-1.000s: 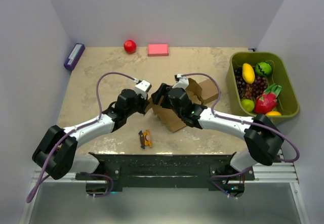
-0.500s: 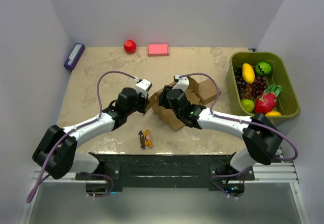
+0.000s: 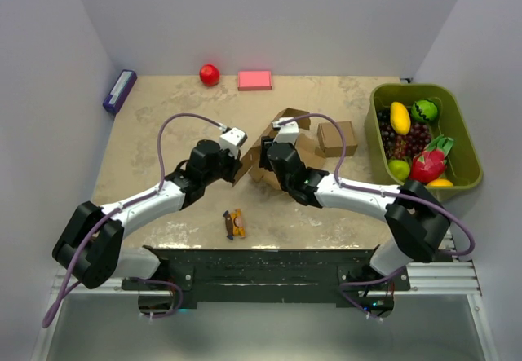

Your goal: Fold the paper box

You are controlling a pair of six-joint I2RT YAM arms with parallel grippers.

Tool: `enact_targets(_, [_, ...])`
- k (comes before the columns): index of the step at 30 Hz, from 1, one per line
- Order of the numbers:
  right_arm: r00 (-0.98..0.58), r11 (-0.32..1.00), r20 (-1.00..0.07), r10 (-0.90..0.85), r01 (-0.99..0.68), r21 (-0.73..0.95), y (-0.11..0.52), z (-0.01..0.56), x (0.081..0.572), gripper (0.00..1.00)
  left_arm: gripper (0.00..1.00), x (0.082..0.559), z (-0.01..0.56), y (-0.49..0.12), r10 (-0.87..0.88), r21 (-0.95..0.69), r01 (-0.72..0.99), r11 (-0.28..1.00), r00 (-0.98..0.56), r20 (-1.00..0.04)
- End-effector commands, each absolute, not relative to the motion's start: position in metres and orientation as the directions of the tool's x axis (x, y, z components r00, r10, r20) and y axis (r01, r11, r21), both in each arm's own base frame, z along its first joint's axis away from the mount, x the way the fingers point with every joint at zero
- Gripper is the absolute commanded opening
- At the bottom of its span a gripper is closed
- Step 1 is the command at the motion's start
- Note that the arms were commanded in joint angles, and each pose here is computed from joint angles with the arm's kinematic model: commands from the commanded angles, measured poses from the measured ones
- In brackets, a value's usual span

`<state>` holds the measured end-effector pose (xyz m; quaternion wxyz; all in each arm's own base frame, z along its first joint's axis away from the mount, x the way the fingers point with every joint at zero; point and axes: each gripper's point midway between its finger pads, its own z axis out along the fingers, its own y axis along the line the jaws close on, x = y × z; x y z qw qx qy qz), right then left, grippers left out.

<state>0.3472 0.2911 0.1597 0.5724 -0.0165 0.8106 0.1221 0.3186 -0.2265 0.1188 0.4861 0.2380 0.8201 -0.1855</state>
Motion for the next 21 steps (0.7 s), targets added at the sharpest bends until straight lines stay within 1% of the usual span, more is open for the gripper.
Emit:
enact_targets(1, [-0.217,0.978,-0.965,0.148,-0.11,0.175,0.28,0.194,0.375,0.51,0.0,0.32,0.137,-0.239,0.225,-0.058,0.637,0.769,-0.354,-0.908])
enact_targets(6, [-0.185,0.978,-0.973,0.137,-0.132,0.162,0.282,0.193,0.383,0.51,0.0,0.315,0.139,-0.247,0.23,-0.068,0.672,0.737,-0.344,-0.91])
enact_targets(10, [-0.167,0.969,-0.972,0.163,-0.161,0.19,0.287,0.196,0.391,0.52,0.0,0.312,0.138,-0.249,0.235,-0.069,0.684,0.726,-0.342,-0.91])
enact_targets(17, [-0.178,0.934,-0.963,0.204,-0.258,0.246,0.302,0.195,0.397,0.55,0.0,0.31,0.137,-0.252,0.244,-0.07,0.7,0.71,-0.339,-0.909])
enact_targets(18, [-0.183,0.92,-0.961,0.208,-0.297,0.256,0.308,0.196,0.395,0.56,0.0,0.309,0.136,-0.253,0.245,-0.072,0.702,0.708,-0.34,-0.908])
enact_targets(21, [-0.202,0.909,-0.956,0.211,-0.32,0.268,0.309,0.195,0.397,0.58,0.0,0.315,0.137,-0.247,0.231,-0.073,0.662,0.746,-0.36,-0.904])
